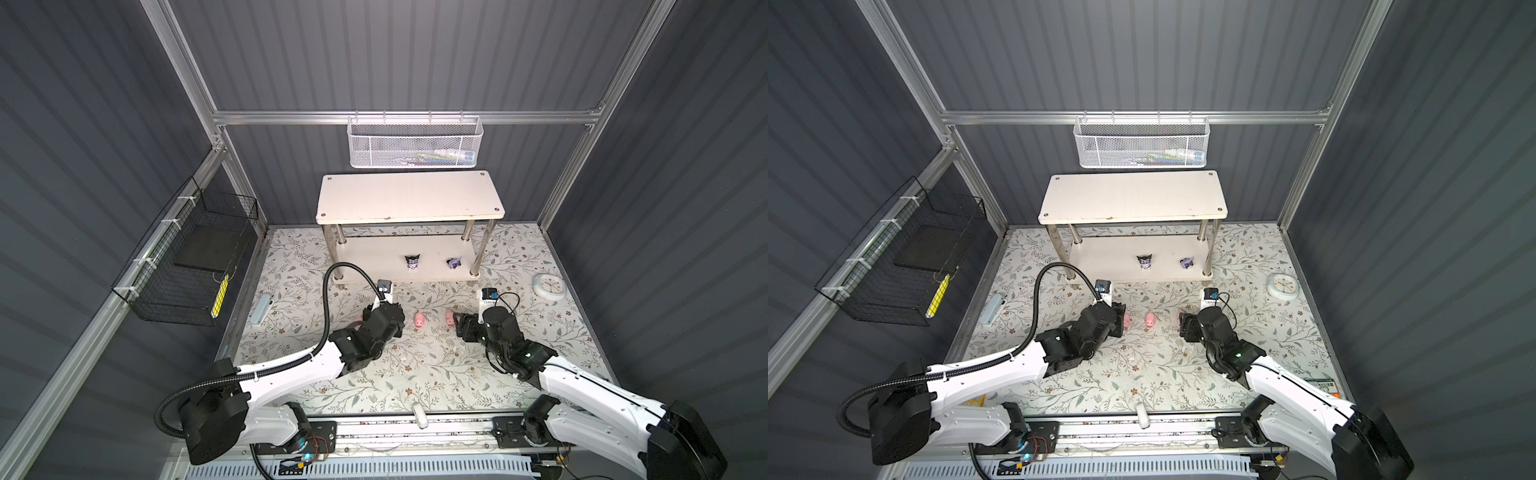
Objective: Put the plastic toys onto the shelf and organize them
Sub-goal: 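Lift the black bow-tie toy with the left gripper toward the shelf top, then lower the black bow-tie toy onto the shelf top beside the other figurines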
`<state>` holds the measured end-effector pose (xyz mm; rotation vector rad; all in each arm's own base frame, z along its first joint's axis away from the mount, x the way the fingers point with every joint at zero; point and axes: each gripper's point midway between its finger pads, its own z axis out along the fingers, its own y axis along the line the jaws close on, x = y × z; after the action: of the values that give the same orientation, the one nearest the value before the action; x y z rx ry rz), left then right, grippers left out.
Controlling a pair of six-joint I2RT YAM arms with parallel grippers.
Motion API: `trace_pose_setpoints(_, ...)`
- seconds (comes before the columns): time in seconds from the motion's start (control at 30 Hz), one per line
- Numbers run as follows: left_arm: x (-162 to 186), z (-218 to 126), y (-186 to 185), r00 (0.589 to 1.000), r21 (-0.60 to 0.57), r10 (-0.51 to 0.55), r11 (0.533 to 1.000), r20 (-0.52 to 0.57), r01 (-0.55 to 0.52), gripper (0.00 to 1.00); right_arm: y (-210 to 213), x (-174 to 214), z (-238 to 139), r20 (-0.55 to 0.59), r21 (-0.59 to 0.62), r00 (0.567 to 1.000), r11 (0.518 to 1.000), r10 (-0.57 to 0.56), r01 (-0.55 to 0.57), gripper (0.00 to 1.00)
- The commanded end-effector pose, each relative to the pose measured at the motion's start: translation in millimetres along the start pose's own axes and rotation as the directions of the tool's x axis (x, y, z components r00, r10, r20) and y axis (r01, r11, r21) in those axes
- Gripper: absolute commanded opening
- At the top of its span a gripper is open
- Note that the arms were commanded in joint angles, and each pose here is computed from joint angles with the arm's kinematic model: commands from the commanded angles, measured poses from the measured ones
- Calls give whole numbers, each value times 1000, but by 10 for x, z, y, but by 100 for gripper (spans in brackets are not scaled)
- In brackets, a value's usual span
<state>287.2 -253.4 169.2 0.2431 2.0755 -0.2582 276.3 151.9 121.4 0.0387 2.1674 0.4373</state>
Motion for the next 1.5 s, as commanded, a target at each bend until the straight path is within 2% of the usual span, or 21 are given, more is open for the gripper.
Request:
trace_pose_setpoints(0.0, -232, 114, -11, 999, 39, 24, 999, 36, -25, 43, -43, 12, -16, 2, 12, 1000, 1000, -5, 5, 70)
trace_pose_setpoints(0.4, -542, 716, 192, 998, 72, -19, 997, 66, 15, 43, -91, 52, -28, -2, 24, 1000, 1000, -18, 18, 70)
trace_pose_setpoints(0.9, -685, 1402, 357, 997, 8, -14, 1000, 72, 14, 43, -95, 65, -22, -11, 23, 1000, 999, -23, 24, 70)
trace_pose_setpoints(1.47, -691, 1720, 651, 998, -34, -43, 998, 48, 45, 42, -19, -54, -110, 8, -3, 1000, 1000, -17, 17, 70)
